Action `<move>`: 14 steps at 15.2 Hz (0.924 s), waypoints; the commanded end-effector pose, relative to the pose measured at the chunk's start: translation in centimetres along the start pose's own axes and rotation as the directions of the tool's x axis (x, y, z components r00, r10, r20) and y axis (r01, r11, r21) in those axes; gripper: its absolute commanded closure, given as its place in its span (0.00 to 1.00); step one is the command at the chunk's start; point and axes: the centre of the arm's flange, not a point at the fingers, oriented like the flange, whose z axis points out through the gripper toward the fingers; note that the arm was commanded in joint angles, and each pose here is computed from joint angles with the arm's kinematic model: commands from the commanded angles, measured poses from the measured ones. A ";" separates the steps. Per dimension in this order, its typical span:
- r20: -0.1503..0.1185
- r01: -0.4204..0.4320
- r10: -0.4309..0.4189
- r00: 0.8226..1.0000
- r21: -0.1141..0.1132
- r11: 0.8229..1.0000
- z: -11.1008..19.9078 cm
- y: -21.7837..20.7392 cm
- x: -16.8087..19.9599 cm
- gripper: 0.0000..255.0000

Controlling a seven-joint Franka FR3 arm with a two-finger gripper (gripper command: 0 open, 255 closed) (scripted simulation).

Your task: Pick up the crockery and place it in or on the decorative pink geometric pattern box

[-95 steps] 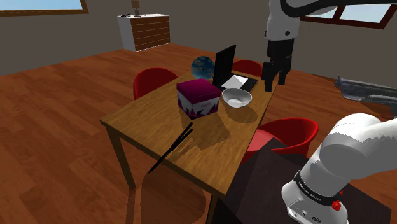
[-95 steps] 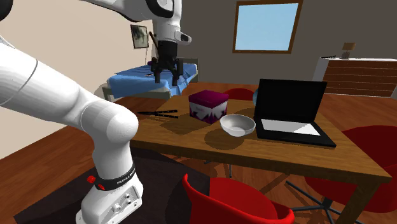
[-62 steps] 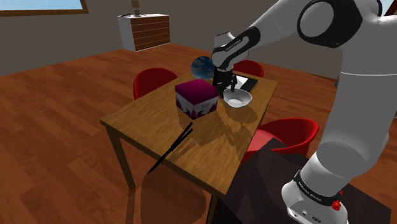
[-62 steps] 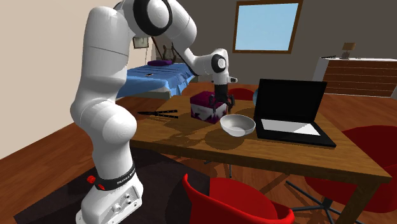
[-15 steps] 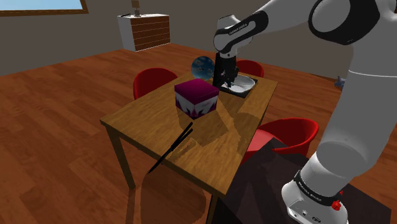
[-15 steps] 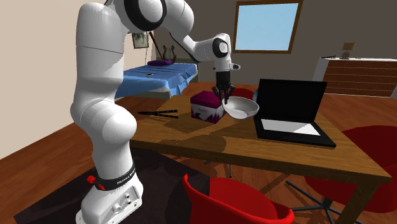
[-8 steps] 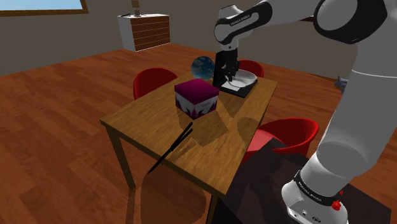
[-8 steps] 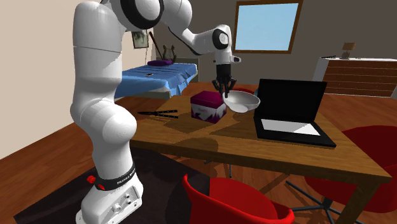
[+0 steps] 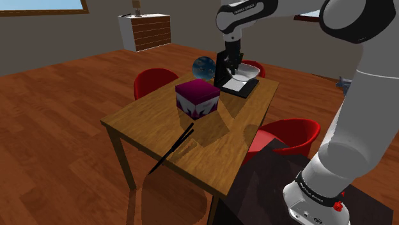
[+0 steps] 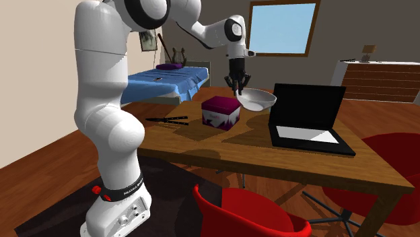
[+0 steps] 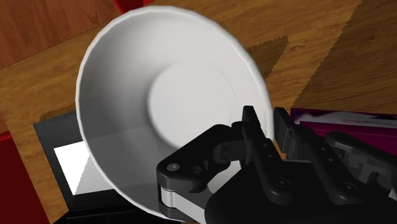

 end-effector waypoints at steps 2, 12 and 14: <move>0.000 0.000 0.000 1.000 0.000 1.000 -1.5 0.3 -0.2 1.00; 0.000 0.000 0.000 1.000 0.000 1.000 -5.9 -8.8 3.4 1.00; 0.000 0.000 0.000 1.000 0.000 1.000 -6.7 -11.1 4.4 1.00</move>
